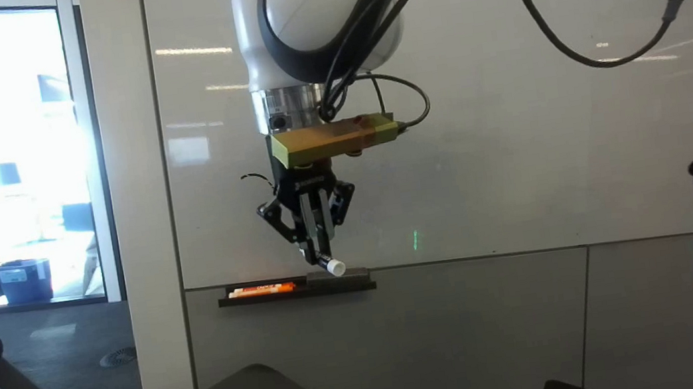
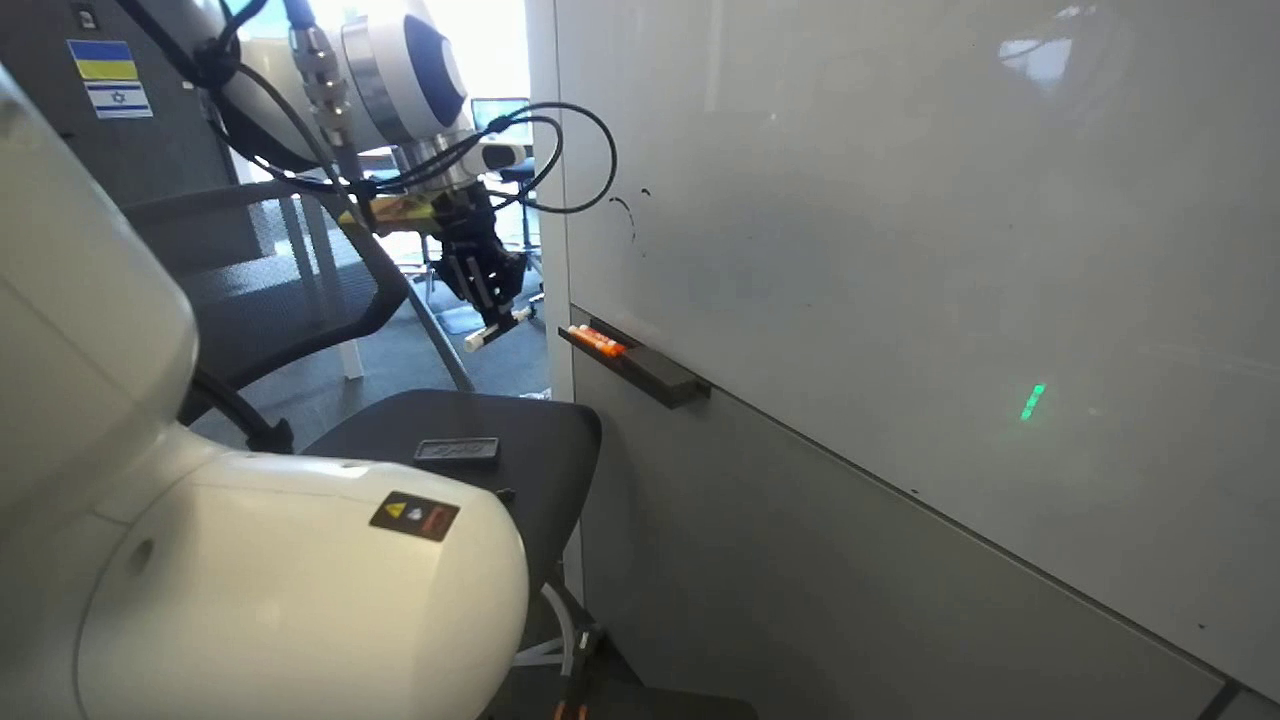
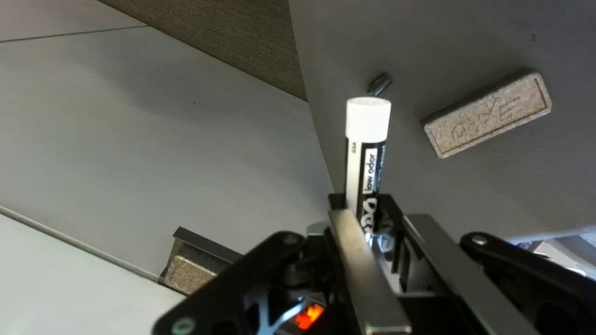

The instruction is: Use the marker from the chair to write on the whiteboard.

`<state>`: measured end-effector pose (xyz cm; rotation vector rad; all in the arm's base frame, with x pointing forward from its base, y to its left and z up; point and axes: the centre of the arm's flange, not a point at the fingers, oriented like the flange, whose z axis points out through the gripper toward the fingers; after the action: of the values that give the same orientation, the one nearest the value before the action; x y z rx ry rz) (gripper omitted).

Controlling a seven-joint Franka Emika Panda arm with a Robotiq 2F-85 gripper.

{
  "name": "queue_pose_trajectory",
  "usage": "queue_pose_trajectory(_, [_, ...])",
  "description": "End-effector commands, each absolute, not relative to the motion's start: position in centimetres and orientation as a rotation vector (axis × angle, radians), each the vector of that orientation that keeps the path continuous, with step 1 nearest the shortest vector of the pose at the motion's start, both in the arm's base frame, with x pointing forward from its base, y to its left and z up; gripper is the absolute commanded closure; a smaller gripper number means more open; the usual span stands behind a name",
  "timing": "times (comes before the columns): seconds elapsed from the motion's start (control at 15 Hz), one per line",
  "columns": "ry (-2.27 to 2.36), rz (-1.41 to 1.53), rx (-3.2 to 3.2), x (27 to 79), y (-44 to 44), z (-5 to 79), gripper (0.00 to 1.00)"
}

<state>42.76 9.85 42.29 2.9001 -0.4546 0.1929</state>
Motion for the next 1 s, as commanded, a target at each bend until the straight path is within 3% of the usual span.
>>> queue_pose_trajectory(0.0, [-0.521,0.271,2.893,46.8,9.7,45.0,0.9])
queue_pose_trajectory(0.93, [-0.748,0.427,2.873,55.0,2.4,51.6,0.9])
